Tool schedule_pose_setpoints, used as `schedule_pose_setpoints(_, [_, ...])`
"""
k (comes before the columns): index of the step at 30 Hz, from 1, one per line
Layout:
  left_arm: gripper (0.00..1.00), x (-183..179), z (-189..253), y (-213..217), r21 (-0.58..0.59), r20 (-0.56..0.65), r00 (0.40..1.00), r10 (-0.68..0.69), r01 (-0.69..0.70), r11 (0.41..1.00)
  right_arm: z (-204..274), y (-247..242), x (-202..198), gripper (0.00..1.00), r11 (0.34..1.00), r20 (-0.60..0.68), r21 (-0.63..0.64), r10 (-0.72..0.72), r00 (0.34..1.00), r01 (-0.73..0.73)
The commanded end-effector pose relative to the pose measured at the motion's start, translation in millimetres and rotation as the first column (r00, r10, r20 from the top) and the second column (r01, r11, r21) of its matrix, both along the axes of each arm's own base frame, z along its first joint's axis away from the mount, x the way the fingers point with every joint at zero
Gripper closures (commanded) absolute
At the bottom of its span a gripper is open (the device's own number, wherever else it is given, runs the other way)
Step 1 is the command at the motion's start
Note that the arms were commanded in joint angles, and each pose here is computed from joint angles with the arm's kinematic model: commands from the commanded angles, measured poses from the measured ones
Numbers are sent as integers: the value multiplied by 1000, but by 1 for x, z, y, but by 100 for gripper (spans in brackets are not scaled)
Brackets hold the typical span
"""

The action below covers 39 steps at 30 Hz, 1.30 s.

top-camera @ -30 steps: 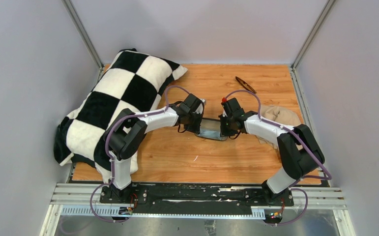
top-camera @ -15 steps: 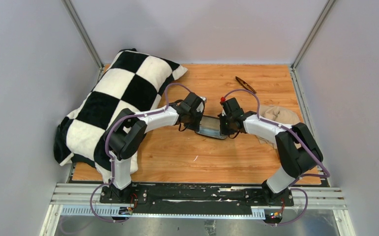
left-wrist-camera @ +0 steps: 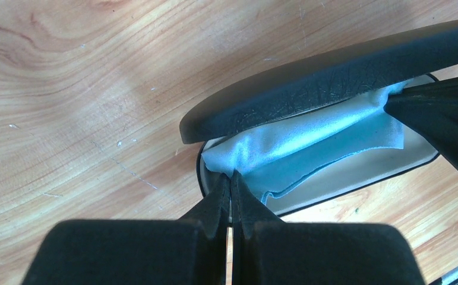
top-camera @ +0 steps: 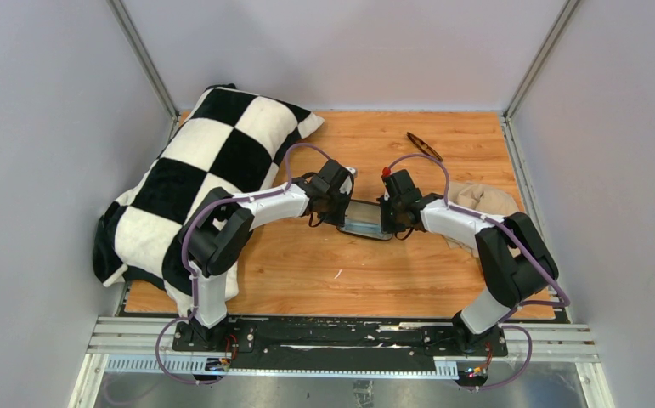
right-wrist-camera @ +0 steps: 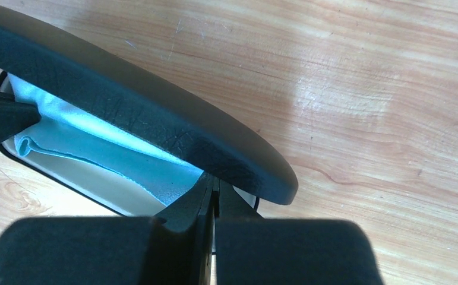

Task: Organize the sunglasses
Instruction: Place the glasses cleaning cloth in the sunglasses case.

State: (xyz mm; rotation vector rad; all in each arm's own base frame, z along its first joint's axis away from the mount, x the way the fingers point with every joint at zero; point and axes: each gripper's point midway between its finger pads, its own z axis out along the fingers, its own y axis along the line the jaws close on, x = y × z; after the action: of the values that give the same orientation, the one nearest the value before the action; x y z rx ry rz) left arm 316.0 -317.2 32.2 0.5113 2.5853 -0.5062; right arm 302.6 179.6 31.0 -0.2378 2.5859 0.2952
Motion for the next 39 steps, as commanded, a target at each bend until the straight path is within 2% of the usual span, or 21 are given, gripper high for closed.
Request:
schedule_pose_setpoints(1, [100, 3, -1, 2, 15, 3, 1000, -2, 2, 1000, -6, -16, -3, 100, 998, 5, -53, -38, 999, 38])
schedule_pose_setpoints(6, [100, 3, 0, 0, 15, -8, 1000, -9, 10, 1000, -6, -16, -3, 100, 998, 2, -53, -30, 1000, 30])
schedule_pose_setpoints(14, [82, -1, 6, 4, 24, -18, 1000, -4, 5, 1000, -4, -16, -4, 100, 998, 9, -56, -25, 1000, 26])
schedule_pose_setpoints(23, [75, -1, 23, 9, 20, 11, 1000, 14, -14, 1000, 3, -17, -6, 100, 998, 16, -47, -30, 999, 30])
schedule_pose_setpoints(25, [74, -1, 27, 9, 14, 17, 1000, 15, -15, 1000, 7, -16, -5, 93, 999, 25, -41, -31, 999, 32])
schedule_pose_setpoints(30, [70, 0, 34, 10, 7, 27, 999, 22, -22, 1000, 15, -16, -5, 86, 999, 37, -29, -32, 999, 33])
schedule_pose_setpoints(37, [69, -1, 40, 9, -10, 34, 999, 29, -28, 1000, 22, -15, -9, 65, 1000, 42, -15, -24, 999, 25])
schedule_pose_setpoints(39, [67, -1, 42, 9, -13, 35, 999, 30, -29, 999, 24, -15, -9, 62, 1000, 47, -13, -25, 999, 26])
